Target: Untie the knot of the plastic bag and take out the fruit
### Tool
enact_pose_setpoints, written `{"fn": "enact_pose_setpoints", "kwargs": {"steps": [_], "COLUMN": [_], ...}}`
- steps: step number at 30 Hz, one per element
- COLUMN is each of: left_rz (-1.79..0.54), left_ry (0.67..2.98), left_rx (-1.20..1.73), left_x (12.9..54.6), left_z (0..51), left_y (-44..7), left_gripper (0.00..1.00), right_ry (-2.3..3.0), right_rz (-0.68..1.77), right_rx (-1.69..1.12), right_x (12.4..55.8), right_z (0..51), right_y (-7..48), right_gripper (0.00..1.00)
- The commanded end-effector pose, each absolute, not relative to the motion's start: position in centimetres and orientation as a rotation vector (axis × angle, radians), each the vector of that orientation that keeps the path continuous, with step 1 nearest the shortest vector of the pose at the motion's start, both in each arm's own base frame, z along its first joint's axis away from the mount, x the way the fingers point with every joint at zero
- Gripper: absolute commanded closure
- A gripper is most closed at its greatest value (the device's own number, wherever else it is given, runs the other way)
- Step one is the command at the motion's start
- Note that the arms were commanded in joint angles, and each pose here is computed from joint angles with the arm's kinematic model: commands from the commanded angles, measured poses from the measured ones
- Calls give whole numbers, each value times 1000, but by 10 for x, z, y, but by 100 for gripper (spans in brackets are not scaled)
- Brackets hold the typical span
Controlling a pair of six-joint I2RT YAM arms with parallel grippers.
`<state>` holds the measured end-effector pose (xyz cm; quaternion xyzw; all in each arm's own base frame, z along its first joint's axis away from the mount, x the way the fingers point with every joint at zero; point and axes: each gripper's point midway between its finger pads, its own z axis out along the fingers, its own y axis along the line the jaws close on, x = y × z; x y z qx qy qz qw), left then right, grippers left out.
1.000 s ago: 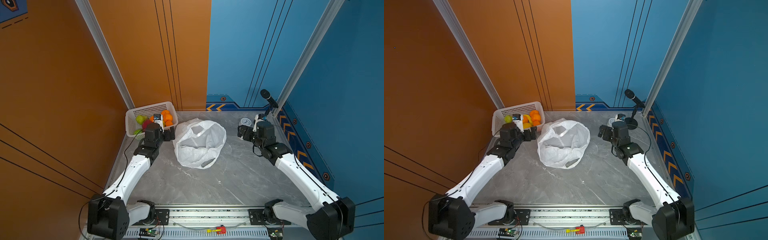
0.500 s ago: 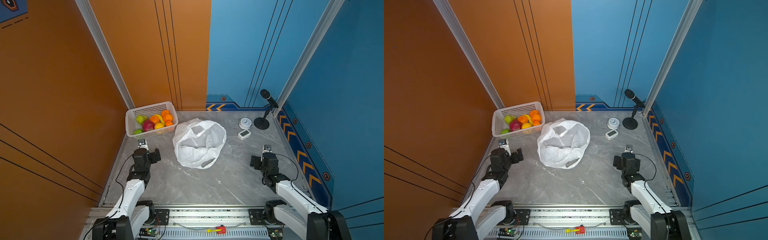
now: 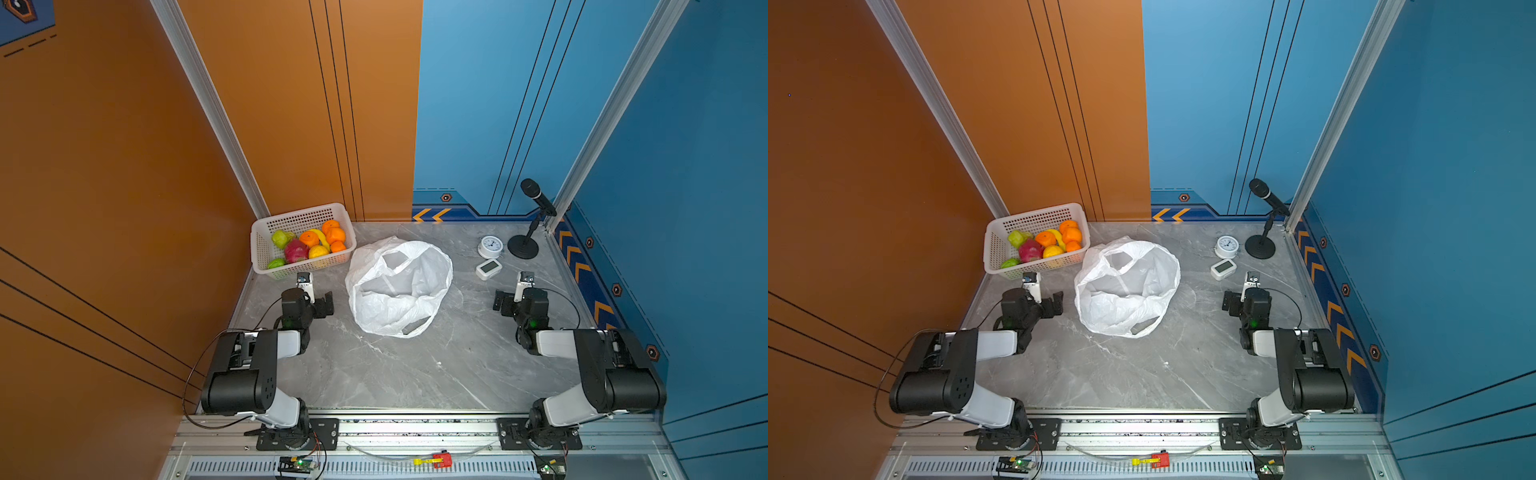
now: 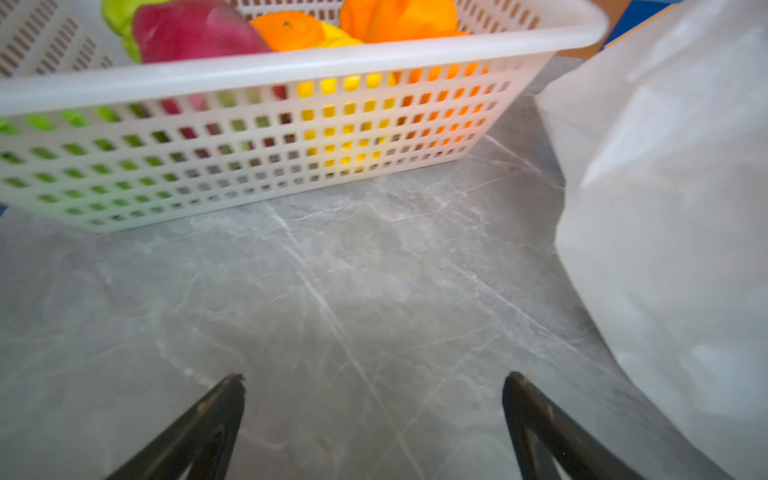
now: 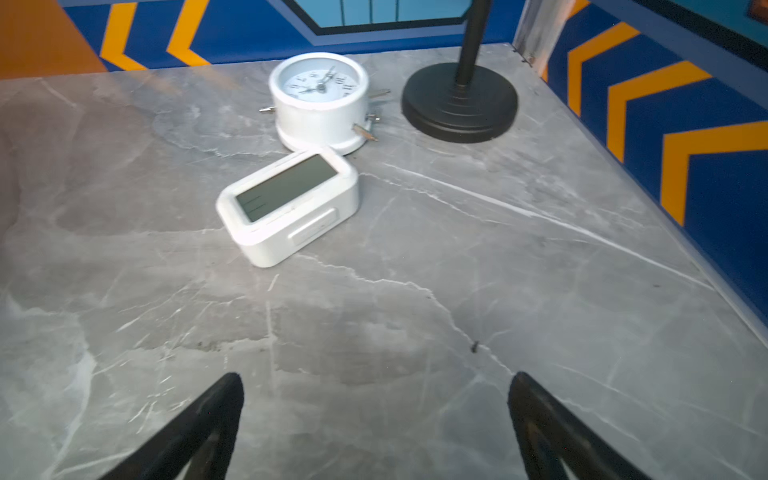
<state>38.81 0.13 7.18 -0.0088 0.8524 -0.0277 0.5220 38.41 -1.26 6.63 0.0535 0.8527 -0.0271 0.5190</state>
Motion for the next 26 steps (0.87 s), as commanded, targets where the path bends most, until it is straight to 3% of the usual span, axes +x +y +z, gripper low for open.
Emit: {"fn": "enact_pose_setpoints", "kwargs": {"steps": [1,26], "left_rz": [9,9], "left_ry": [1907,1930], "left_rx": [-1,-1], "left_x": [398,397], "left_z": [90,88], "left_y": [3,3], "left_gripper": [3,3], "right_ry": [1942,1938], "right_rz": [-79,-75], "right_rx": [115,115], "right_x": [394,394], "right_z": [90,90], "right_y": [-14,-14], "right_gripper": [0,0]}}
